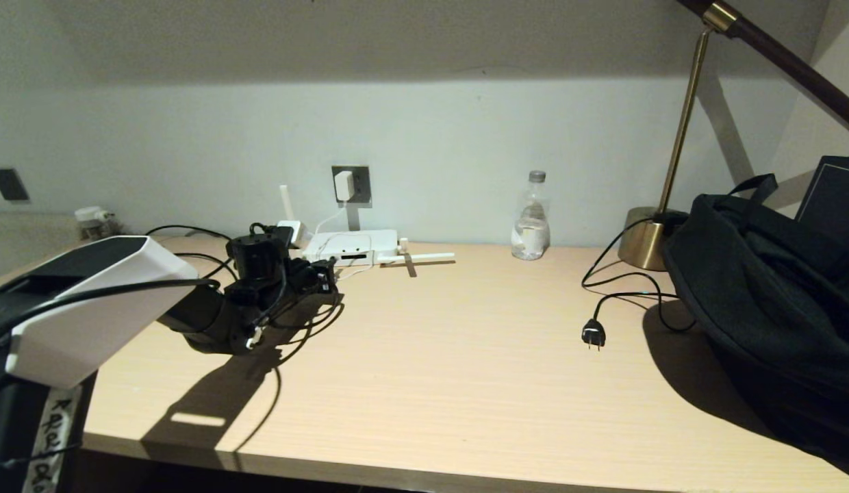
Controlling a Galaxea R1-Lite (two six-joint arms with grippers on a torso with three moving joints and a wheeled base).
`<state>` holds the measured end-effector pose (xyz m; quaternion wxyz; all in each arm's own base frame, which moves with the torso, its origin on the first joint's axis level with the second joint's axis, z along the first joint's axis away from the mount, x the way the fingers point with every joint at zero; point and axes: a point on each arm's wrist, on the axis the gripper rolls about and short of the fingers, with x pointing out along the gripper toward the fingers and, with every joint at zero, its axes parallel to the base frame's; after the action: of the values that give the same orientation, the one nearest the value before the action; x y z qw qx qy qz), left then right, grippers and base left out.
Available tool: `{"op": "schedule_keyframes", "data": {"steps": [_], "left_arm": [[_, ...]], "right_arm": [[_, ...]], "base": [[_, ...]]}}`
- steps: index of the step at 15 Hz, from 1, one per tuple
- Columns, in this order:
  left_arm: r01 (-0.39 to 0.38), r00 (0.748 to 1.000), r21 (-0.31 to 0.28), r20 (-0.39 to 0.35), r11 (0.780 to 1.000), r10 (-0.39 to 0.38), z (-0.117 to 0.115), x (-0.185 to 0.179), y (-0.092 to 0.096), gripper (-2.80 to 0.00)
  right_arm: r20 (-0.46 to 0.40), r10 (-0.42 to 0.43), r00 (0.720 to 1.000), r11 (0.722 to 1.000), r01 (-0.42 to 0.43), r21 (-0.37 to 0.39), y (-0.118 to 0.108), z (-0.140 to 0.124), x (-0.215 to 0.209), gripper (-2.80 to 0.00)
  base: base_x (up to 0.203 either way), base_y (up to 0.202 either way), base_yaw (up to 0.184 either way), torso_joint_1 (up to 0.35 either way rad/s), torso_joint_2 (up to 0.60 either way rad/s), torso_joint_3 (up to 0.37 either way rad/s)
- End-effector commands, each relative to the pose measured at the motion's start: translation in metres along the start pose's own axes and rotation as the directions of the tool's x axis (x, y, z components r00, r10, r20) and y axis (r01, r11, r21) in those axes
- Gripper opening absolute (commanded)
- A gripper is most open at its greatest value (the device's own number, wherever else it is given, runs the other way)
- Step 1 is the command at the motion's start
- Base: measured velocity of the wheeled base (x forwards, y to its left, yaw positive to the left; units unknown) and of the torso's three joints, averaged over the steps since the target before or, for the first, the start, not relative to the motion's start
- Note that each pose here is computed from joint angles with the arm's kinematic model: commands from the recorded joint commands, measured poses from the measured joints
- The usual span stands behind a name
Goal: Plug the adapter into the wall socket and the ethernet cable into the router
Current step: Align cable and router interface
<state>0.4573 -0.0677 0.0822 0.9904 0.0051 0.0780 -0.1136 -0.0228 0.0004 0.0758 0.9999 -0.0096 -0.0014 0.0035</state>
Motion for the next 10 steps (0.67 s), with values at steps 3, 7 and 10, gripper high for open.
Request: {"op": "schedule_keyframes", "data": {"steps": [3, 7, 10], "left_arm": [[-0.016, 1.0, 0.001, 0.001, 1.0, 0.016, -0.001, 0.01, 0.001, -2.8], [-0.024, 1.0, 0.001, 0.002, 1.0, 0.024, 0.004, 0.018, 0.001, -2.8], [-0.02, 1.0, 0.001, -0.001, 1.0, 0.02, 0.003, 0.019, -0.001, -2.8]], "right_arm": [[0.0, 0.001, 1.0, 1.0, -0.001, -0.001, 0.0, 0.0, 0.0, 0.0], [0.0, 0.001, 1.0, 1.0, -0.001, -0.002, 0.0, 0.0, 0.0, 0.0], [0.0, 0.001, 1.0, 1.0, -0.001, -0.002, 0.0, 0.0, 0.0, 0.0]], "base": [[0.0, 0.0, 0.0, 0.0, 0.0, 0.0], [0.0, 0.0, 0.0, 0.0, 0.0, 0.0], [0.0, 0.0, 0.0, 0.0, 0.0, 0.0]]}}
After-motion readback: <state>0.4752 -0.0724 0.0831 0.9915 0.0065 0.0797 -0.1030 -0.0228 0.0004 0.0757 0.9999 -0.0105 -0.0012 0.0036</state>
